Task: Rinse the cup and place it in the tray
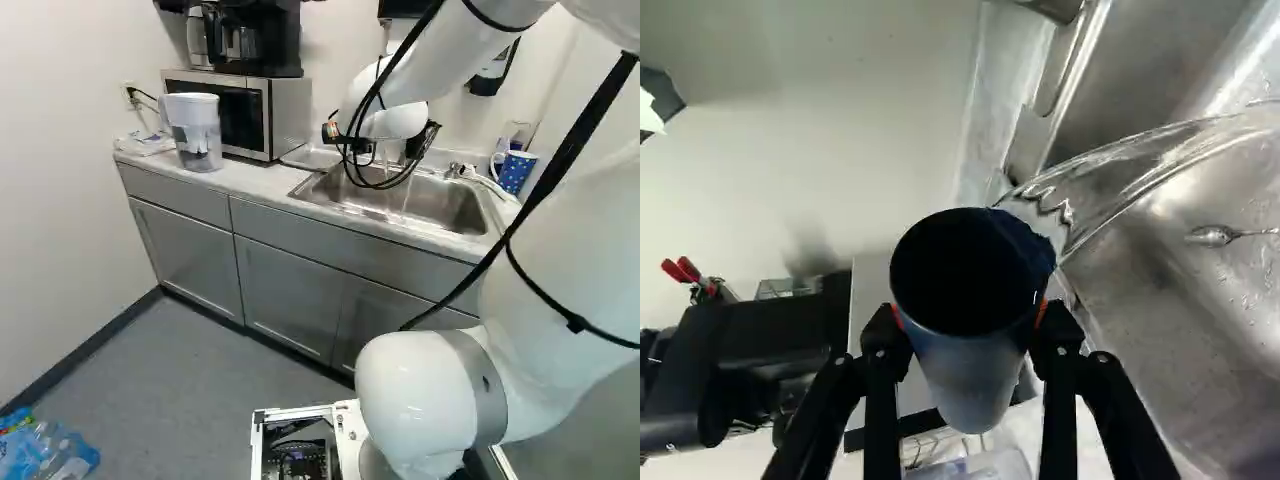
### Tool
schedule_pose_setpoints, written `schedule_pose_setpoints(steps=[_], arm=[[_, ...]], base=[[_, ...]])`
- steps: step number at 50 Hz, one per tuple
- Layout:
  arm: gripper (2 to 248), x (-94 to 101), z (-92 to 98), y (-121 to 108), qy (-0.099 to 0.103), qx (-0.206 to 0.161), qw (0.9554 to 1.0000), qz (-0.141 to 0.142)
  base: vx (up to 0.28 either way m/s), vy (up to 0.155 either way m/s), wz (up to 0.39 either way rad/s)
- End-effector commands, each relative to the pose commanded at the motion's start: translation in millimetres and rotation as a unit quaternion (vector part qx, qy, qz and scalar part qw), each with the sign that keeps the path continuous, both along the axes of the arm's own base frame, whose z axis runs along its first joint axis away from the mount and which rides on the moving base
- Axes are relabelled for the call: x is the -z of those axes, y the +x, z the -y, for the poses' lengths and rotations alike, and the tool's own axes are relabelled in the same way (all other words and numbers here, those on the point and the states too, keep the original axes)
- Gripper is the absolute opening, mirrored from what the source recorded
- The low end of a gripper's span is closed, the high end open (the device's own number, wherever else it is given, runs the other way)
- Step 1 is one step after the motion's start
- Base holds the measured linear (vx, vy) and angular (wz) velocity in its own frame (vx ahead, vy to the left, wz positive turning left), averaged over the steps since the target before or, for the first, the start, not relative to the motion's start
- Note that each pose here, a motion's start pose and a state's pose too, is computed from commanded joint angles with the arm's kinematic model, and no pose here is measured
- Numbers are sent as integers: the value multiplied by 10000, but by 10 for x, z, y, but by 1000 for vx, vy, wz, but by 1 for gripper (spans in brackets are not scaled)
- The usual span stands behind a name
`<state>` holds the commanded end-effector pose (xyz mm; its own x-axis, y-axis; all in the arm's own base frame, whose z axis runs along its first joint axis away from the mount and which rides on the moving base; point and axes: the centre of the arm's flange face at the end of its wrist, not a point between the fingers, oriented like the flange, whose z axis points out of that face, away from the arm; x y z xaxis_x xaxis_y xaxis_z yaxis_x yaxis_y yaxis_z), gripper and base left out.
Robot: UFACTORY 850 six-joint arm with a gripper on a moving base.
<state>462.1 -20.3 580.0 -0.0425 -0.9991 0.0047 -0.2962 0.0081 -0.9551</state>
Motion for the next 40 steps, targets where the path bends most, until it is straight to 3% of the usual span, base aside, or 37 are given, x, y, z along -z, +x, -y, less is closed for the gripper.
schedule_pose_setpoints(steps=[10,20,31,40], arm=[[126,0,0,0,501,156,9986,22],[126,0,0,0,1001,311,9945,44],[126,0,0,0,1547,480,9868,68],[126,0,0,0,1991,618,9780,88]], base=[[0,0,0],[0,0,0],[0,0,0],[0,0,0]])
